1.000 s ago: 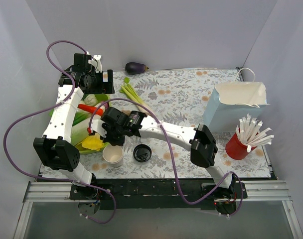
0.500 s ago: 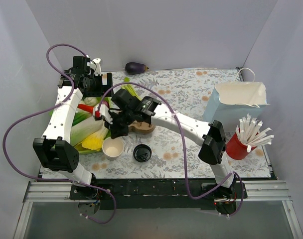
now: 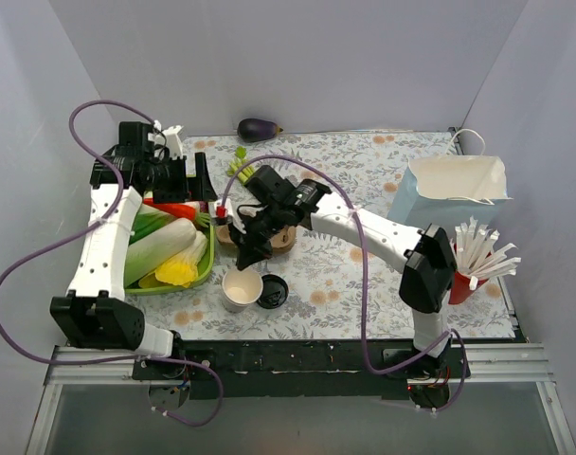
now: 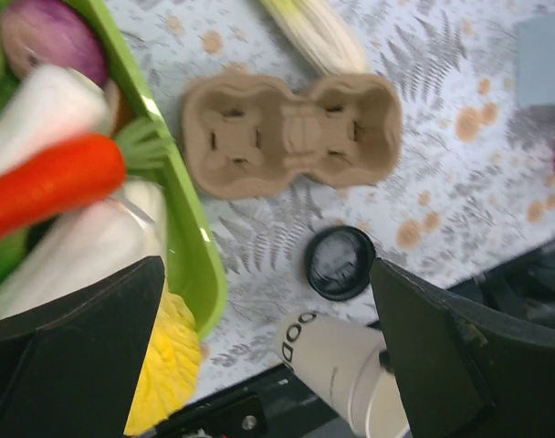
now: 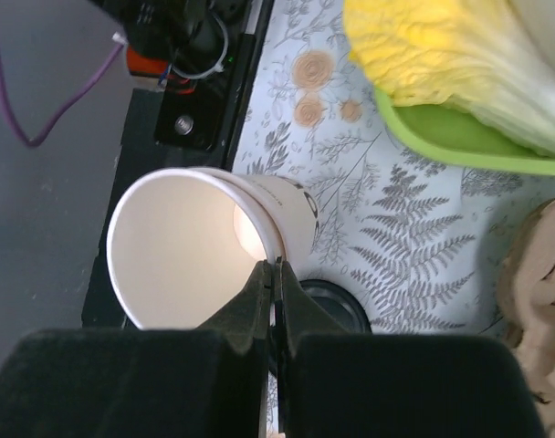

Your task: Pack the takeout coffee

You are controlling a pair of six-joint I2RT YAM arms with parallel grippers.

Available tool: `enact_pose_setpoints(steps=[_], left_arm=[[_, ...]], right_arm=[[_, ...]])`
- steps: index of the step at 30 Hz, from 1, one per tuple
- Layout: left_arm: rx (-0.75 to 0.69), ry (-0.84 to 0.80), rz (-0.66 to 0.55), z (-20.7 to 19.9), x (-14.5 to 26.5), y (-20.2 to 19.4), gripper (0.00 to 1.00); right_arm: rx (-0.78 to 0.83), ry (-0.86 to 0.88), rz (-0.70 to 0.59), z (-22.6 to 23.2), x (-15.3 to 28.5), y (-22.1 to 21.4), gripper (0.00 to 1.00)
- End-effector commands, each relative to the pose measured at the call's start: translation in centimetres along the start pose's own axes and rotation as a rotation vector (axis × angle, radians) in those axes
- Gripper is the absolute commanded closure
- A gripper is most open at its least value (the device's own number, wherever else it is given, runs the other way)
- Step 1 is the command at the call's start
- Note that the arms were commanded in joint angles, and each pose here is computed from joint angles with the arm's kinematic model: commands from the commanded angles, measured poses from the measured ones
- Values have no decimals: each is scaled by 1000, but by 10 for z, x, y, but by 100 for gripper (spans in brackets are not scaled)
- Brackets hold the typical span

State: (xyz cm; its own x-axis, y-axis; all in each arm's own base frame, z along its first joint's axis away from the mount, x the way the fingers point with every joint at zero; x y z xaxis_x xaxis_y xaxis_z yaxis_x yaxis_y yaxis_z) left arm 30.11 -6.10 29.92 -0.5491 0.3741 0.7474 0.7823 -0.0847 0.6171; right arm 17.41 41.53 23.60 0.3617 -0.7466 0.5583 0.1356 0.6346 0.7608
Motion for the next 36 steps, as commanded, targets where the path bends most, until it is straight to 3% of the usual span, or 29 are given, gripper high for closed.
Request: enact_pose_setpoints(steps=[1,5,8,19,36], left_arm=[[27,-266,10,-32,25,-32,2],[57,-435,53,-45,14,-65,2],[27,-469,23,-49,16,-69,2],[-198,-622,61,-50,12,-93,2],[-201,-598,135,-40,-4,-100,4]], right_arm=[[103,87,-143,24,25,4,99],[142,40,-198,24,31,-3,99],[101,18,-211,21,35,-13,99],[20,-68,-285,12,65,-13,99],[-84,-63,-345,-13,50,10,99]])
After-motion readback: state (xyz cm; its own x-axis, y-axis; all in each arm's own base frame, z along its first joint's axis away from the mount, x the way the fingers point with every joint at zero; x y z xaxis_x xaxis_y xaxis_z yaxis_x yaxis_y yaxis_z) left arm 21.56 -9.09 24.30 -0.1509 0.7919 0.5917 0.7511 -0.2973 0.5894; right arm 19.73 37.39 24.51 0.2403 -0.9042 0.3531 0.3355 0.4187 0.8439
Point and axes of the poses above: each gripper's point midway between its finger pads, its own x axis back along the fingers, its own z axis along the line the jaws close on, y = z × x, the point moved 5 cm from there along x, back along the fingers, and after that the axes turned 7 degrees about -x, right-handed, at the moved point
